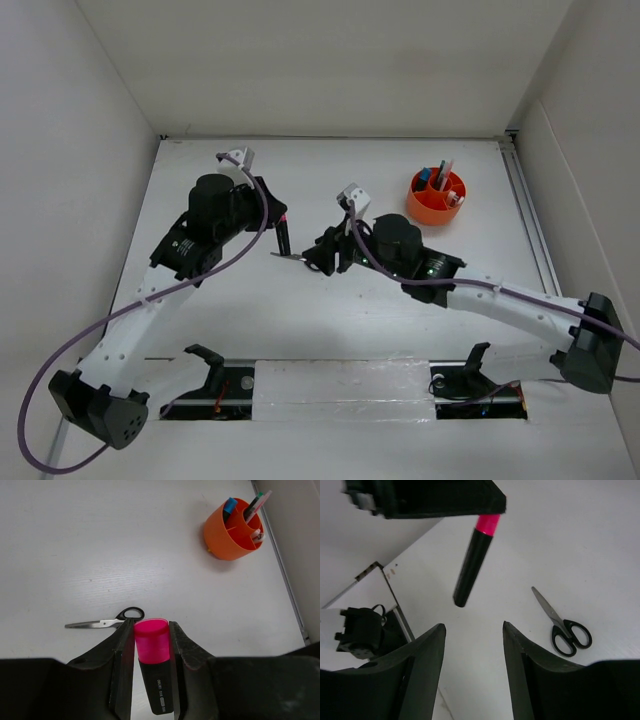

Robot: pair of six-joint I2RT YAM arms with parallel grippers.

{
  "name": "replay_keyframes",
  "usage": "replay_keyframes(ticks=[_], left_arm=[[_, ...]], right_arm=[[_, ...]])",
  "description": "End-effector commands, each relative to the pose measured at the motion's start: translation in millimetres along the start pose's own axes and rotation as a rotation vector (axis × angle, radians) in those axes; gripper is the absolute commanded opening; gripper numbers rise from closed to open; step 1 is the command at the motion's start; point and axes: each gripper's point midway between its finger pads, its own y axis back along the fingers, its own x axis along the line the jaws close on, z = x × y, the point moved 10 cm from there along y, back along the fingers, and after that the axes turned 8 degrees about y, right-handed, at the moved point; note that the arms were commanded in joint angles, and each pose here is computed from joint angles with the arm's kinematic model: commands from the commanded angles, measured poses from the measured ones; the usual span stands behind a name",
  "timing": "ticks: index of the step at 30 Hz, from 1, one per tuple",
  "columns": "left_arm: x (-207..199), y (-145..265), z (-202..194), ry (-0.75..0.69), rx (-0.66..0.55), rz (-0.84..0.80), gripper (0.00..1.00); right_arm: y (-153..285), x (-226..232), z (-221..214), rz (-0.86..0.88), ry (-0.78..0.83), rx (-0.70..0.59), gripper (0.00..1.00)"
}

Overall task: Sort the stationery into containers
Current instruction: Pick up the pen from the center of the board.

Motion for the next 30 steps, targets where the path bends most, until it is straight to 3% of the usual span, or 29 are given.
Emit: replay_keyframes(ticks=[1, 4, 8, 27, 30], left_arm=[[-4.7, 9.3, 4.0, -0.050, -0.053, -0.080, 0.00], [-6.5, 12.7, 2.9, -0.053, -0.052, -0.111, 0.00], [-6.5, 12.7, 2.9, -0.053, -0.052, -0.111, 0.00], [-8.1, 10.0, -2.0, -0.064, -0.009, -0.159, 0.00], [-7.0, 9.0, -5.1, -0.064, 0.006, -0.164, 0.00]], right_arm=[[-15.1, 4.0, 27.9, -0.023, -0.027, -0.123, 0.55], [-30.9, -2.4, 25.2, -0.096, -0.063, -0.161, 0.51], [-41.6, -0.5, 25.3, -0.065, -0.088, -0.210, 0.51], [-83.1, 1.9, 22.5, -0.011, -0.101, -0.200, 0.50], [-88.6, -1.8, 24.4, -0.020, -0.102, -0.202, 0.37]])
